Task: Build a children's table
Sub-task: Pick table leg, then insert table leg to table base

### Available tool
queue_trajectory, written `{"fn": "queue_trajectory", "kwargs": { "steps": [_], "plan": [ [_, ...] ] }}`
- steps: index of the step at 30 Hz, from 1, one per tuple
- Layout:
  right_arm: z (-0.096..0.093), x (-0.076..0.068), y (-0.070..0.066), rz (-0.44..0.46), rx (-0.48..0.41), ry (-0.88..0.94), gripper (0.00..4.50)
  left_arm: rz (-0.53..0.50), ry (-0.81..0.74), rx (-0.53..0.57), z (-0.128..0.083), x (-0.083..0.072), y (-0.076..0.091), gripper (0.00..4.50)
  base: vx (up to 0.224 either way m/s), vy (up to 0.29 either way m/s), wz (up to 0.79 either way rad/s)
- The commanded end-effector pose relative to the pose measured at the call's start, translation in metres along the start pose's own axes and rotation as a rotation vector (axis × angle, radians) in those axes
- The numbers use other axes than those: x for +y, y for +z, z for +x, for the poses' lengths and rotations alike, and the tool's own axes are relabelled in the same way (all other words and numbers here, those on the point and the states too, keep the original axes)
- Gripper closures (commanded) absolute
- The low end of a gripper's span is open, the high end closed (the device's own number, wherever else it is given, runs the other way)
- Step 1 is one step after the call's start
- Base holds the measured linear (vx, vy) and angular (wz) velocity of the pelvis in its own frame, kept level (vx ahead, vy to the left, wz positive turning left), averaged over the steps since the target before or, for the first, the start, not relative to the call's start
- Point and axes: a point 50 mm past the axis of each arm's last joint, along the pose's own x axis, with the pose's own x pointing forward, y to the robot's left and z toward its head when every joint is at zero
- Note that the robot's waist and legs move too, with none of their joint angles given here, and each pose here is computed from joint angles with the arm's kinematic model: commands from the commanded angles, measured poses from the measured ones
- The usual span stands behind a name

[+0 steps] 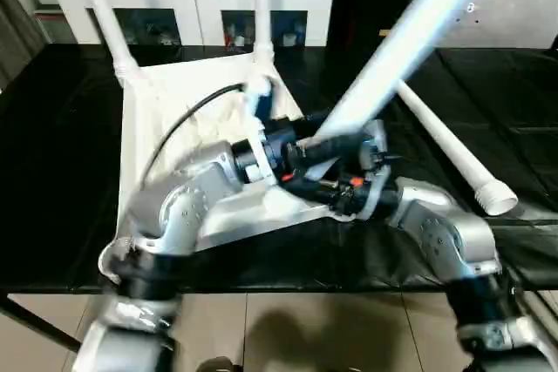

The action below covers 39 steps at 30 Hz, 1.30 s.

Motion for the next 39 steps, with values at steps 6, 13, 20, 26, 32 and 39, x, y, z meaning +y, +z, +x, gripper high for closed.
{"fn": "queue_trajectory", "kwargs": {
  "steps": [6,13,20,26,32,39],
  "plan": [
    [-0.029,-0.025,-0.004,0.044,-0.021,-0.335,2.6,-0.047,-0.104,-0.016,0.017,-0.016,0.001,1.46,0.0,0.0,0.0],
    [-0.064,-0.047,0.008,-0.043,-0.012,-0.714,2.6,0.267,0.263,0.329,-0.012,0.026,-0.014,1.46,0.0,0.0,0.0],
    [-0.072,-0.048,0.007,-0.11,0.113,-0.791,2.6,0.391,0.327,0.629,-0.036,0.046,-0.036,1.64,0.0,0.0,0.0],
    [-0.07,-0.045,0.0,-0.171,0.167,-0.802,2.6,0.359,0.301,0.838,-0.062,0.054,-0.06,2.2,0.0,0.0,0.0],
    [-0.064,-0.041,0.003,-0.153,0.108,-0.76,2.6,0.389,0.321,0.919,-0.077,0.059,-0.063,2.62,0.0,0.0,0.0],
    [-0.056,-0.032,0.002,-0.199,0.107,-0.63,2.6,0.45,0.358,0.953,-0.084,0.066,-0.063,3.07,0.0,0.0,0.0]
  ]
}}
